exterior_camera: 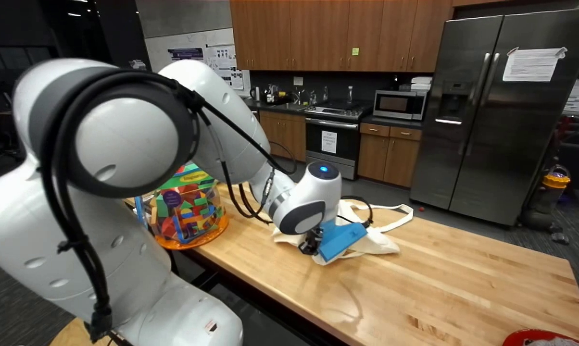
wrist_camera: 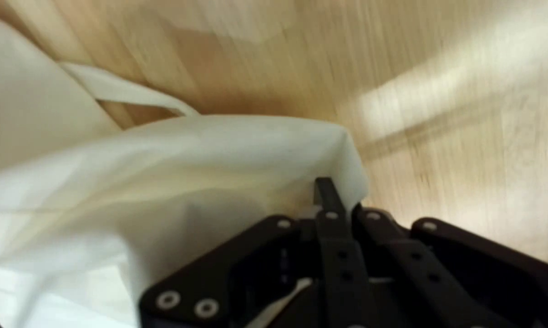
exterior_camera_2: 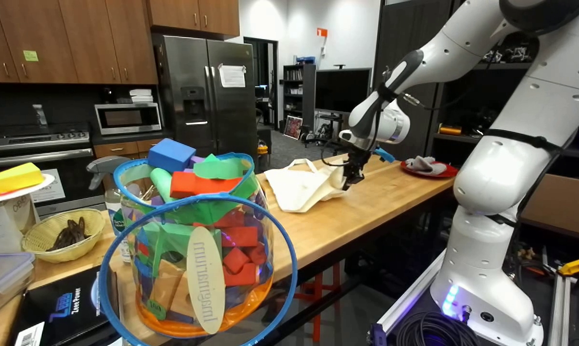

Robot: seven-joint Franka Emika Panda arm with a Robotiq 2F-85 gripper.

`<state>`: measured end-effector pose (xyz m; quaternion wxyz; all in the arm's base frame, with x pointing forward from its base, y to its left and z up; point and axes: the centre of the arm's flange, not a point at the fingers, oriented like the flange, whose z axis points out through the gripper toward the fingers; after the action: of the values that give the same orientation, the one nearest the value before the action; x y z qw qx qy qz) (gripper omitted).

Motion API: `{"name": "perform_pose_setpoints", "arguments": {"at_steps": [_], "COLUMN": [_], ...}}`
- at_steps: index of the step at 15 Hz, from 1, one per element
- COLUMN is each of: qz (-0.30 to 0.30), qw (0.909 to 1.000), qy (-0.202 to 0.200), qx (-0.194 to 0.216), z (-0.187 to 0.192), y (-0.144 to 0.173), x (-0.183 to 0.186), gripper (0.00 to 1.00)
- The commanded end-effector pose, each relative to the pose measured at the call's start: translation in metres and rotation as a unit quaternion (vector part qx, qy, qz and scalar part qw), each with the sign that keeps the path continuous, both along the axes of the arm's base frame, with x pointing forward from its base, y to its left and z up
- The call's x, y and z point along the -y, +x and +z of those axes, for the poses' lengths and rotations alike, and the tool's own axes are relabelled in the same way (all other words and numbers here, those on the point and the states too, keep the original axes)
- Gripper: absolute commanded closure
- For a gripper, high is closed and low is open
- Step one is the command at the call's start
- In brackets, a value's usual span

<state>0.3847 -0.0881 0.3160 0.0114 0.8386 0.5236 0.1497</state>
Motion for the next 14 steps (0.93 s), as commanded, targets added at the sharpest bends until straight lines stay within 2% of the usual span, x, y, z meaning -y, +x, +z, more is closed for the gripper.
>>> {"name": "perform_pose_setpoints", "arguments": {"at_steps": [1, 3, 6, 10, 14], "qz": [0.085, 0.121, 0.147, 0.14, 0.144], "qw": [0.9963, 0.9922, 0.9872, 0.9849, 0.9801], "qy": [-0.007, -0.015, -0.021, -0.017, -0.016], "qx": [0.011, 0.024, 0.057, 0.099, 0.135], "z": [0.021, 0.04, 0.088, 0.164, 0.234], "y": [0.029, 0.046, 0.074, 0.105, 0.118], "x": [-0.088, -0.126, -0.15, -0.136, -0.12], "gripper": [0.99, 0.99, 0.99, 0.99, 0.99]}}
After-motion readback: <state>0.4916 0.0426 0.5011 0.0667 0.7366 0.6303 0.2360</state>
